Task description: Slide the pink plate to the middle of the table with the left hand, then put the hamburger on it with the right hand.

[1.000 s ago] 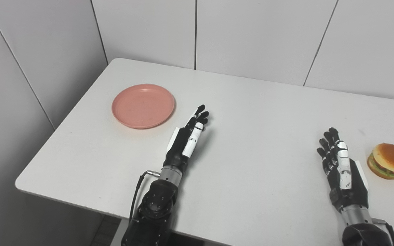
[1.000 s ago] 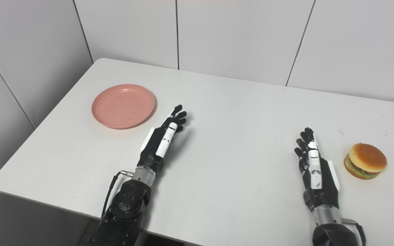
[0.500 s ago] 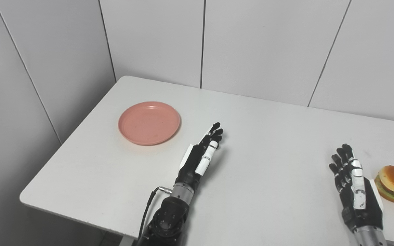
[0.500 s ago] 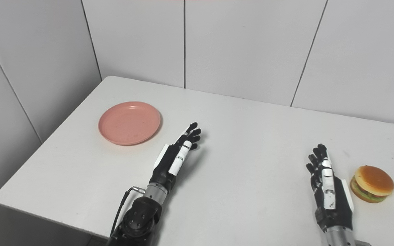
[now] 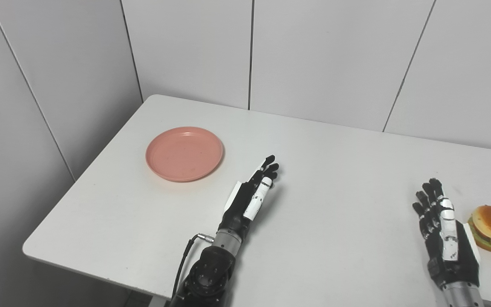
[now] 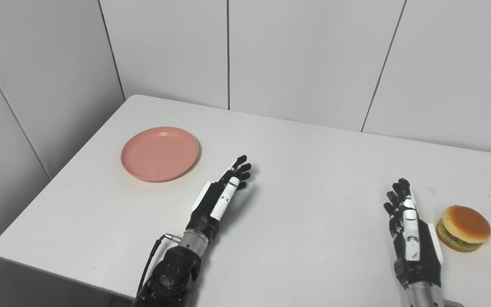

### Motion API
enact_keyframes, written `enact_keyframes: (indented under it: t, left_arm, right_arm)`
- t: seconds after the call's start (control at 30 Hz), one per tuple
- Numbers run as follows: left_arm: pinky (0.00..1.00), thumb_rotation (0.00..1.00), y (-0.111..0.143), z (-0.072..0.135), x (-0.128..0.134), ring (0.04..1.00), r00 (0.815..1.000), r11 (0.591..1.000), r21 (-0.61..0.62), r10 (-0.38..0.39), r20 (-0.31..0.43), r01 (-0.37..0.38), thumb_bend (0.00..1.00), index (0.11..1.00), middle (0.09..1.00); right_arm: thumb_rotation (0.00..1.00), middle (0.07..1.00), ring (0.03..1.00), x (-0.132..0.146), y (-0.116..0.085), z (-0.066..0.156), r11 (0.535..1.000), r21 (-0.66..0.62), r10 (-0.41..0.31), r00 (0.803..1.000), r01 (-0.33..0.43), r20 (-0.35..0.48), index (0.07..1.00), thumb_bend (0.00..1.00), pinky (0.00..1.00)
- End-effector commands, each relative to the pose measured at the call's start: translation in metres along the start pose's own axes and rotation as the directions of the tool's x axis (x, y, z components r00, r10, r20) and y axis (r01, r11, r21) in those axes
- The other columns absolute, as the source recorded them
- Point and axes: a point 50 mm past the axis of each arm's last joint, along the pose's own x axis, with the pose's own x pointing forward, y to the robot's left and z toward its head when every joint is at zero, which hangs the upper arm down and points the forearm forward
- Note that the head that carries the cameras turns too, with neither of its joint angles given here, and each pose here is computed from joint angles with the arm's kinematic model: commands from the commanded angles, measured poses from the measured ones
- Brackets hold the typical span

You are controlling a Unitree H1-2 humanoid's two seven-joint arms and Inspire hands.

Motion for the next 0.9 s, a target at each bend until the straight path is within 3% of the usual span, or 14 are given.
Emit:
enact_keyframes:
  t: [0.0,0.4,0.67,0.87]
  left_arm:
    - [0.92,1.00,0.003,-0.007,-0.010,0.923,0.999,1.000,-0.004,-0.008,-0.038,0.008,0.37,0.928,0.932]
    - [0.91,1.00,0.008,0.053,0.005,0.913,0.994,1.000,-0.015,-0.026,0.102,0.028,0.38,0.921,0.932]
    - [0.88,1.00,0.026,0.102,0.015,0.890,0.966,0.999,0.036,-0.019,0.258,0.010,0.46,0.904,0.909]
    - [0.87,1.00,0.042,0.128,0.023,0.881,0.946,0.999,0.034,0.019,0.322,-0.032,0.50,0.901,0.906]
  right_arm:
    - [1.00,1.000,1.000,-0.015,0.004,-0.020,1.000,0.024,-0.008,0.999,0.009,-0.037,1.000,0.31,1.00]
    - [1.00,1.000,1.000,-0.014,0.005,-0.019,1.000,0.021,-0.007,0.999,0.008,-0.038,1.000,0.31,1.00]
    - [1.00,1.000,1.000,-0.014,0.005,-0.020,1.000,0.016,-0.013,0.999,0.013,-0.039,1.000,0.31,1.00]
    - [1.00,1.000,1.000,-0.014,0.004,-0.021,1.000,0.014,-0.015,0.999,0.015,-0.037,1.000,0.31,1.00]
